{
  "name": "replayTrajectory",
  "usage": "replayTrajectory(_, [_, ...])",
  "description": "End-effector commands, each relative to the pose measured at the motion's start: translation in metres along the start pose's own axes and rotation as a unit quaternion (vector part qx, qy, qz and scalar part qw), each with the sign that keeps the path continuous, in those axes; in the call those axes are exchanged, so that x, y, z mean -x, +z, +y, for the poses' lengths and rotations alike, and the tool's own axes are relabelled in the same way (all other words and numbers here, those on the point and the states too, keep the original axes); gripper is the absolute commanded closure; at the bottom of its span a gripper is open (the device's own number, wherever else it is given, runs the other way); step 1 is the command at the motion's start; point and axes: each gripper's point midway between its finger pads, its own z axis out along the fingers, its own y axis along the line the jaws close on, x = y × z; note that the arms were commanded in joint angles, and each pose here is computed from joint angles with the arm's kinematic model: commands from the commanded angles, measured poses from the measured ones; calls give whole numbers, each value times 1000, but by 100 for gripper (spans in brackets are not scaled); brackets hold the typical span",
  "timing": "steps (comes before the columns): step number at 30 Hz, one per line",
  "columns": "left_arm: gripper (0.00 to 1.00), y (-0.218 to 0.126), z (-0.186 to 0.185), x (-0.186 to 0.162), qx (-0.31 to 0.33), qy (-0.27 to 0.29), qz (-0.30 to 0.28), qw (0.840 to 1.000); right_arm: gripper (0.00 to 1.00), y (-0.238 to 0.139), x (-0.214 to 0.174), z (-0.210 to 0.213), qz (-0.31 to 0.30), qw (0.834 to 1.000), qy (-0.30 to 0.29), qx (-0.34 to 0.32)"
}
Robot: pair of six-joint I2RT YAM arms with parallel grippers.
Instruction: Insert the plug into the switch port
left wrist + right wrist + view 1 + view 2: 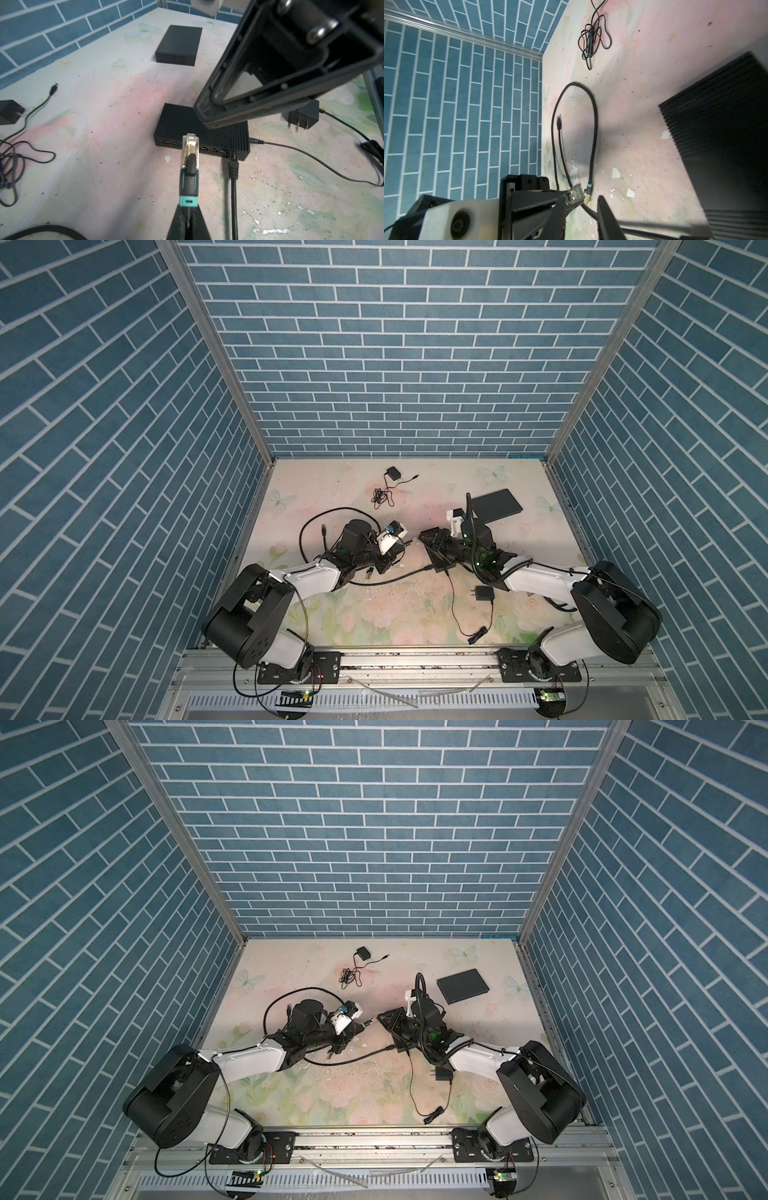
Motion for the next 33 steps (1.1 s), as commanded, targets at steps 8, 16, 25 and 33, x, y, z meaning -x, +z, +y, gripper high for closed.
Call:
replayTrajectory(8, [100, 17, -1, -34, -29, -10, 97, 995, 59, -43, 25, -69, -10, 980, -113, -161])
replayTrajectory(16, [100, 57, -6, -53, -26, 32, 168, 985, 50, -40, 32, -98, 44, 968, -154, -194])
replayTrajectory(25, [100, 77, -14, -58, -37, 31, 164, 985, 49, -18, 39, -96, 66, 963, -196, -171])
replayTrajectory(33, [100, 78, -19, -50, -27, 47, 142, 988, 49, 6, 32, -101, 103, 964, -196, -144])
